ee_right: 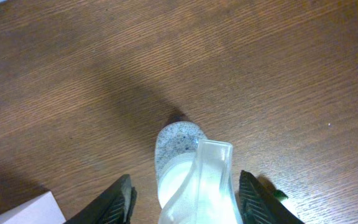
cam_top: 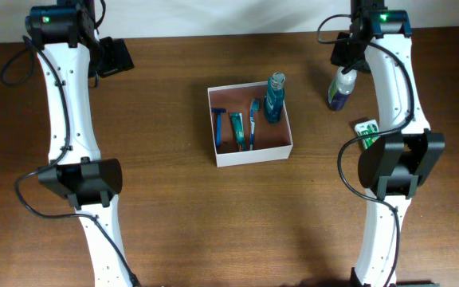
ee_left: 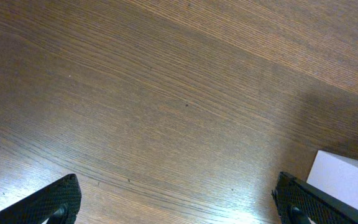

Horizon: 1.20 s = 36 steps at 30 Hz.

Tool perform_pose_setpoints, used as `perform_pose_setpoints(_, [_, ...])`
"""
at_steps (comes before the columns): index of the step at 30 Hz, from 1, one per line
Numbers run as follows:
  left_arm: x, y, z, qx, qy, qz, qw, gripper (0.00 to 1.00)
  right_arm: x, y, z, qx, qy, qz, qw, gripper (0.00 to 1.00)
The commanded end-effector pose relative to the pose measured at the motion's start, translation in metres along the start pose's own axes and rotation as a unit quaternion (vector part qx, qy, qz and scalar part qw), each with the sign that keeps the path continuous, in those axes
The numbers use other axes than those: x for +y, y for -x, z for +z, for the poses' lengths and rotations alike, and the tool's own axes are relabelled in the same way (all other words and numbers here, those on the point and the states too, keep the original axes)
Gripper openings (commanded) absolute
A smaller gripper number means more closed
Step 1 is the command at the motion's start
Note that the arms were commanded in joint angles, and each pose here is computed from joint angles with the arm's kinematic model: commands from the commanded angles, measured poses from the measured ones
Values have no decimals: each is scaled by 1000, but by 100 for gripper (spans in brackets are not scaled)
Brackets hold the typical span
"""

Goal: Pack container
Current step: 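Lower the right gripper and grasp the pump bottle top, then lift the pump bottle and carry it over the box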

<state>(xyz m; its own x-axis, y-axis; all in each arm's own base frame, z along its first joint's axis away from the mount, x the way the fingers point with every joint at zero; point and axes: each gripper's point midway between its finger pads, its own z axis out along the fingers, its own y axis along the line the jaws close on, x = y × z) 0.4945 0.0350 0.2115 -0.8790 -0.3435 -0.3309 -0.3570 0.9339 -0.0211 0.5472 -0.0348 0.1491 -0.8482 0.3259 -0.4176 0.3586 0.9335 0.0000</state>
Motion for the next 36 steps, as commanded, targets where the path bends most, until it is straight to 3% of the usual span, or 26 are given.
perform_pose_setpoints(1, [3, 4, -8, -14, 0, 0, 1000, 99, -6, -4, 10, 8, -16, 6, 1000, 41])
perform_pose_setpoints(5, [2, 4, -8, -14, 0, 0, 1000, 100, -6, -4, 10, 8, -16, 6, 1000, 35])
perform_pose_setpoints(19, [3, 4, -8, -14, 1, 0, 1000, 99, -13, 4, 5, -3, -17, 13, 1000, 27])
perform_pose_setpoints(36, [3, 4, -8, -14, 0, 0, 1000, 99, -6, 31, -73, -57, 34, 4, 998, 25])
